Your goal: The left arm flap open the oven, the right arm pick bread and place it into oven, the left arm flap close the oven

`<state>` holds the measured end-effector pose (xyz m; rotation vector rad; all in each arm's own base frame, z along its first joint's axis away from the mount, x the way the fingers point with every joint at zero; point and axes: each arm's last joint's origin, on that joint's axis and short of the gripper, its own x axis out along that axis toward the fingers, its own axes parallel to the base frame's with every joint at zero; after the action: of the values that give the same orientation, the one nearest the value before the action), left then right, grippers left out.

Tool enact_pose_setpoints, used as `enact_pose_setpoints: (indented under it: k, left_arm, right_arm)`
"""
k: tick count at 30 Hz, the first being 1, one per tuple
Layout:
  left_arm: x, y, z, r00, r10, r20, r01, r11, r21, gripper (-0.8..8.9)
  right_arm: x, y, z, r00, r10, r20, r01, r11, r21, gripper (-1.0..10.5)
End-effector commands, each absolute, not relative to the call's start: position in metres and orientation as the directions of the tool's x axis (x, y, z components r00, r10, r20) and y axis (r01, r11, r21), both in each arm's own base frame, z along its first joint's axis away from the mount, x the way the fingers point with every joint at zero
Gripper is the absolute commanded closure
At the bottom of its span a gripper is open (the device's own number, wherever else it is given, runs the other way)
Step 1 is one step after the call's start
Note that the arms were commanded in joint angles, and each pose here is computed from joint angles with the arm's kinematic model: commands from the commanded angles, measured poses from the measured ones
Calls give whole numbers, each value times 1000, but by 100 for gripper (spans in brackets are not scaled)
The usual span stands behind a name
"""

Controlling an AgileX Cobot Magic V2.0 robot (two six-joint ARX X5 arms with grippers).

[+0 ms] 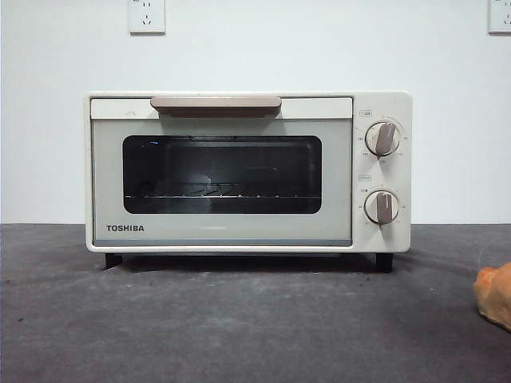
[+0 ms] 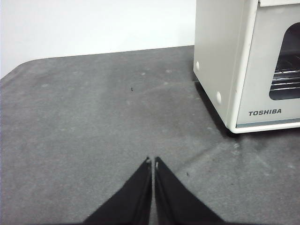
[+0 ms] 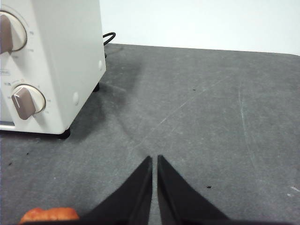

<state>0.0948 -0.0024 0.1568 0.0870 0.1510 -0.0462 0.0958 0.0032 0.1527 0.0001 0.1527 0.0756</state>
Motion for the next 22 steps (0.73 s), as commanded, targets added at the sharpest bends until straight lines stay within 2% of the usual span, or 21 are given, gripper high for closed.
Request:
enact_pose_setpoints:
  k: [1,5,8,10,16,22]
  left_arm:
    - [96,-2,153,989,-32,-144,38,998,43,794]
    - [97,-2,157,994,-32,-103,19,993,-118,794]
    - [97,-2,161,998,-32,-57,24,990,-136,796]
    - [96,-2,167,999,-33,-33,26,981,-194,796]
    - [94,-2,194,999,-37,1,34,916,-399,796]
    - [96,-4,241,996,-85,2,77,892,-445,796]
  right_arm:
    - [96,3,152,986,76,-147,-71,997,37,932]
    - [96,3,153,986,79,-147,-51,981,185,932]
    - [94,4,162,988,100,-120,-68,967,247,934]
    - [92,4,173,990,107,-92,-77,957,280,935]
    - [82,4,216,994,103,-23,-89,936,341,935]
    - [75,5,262,990,137,-35,-116,927,356,935]
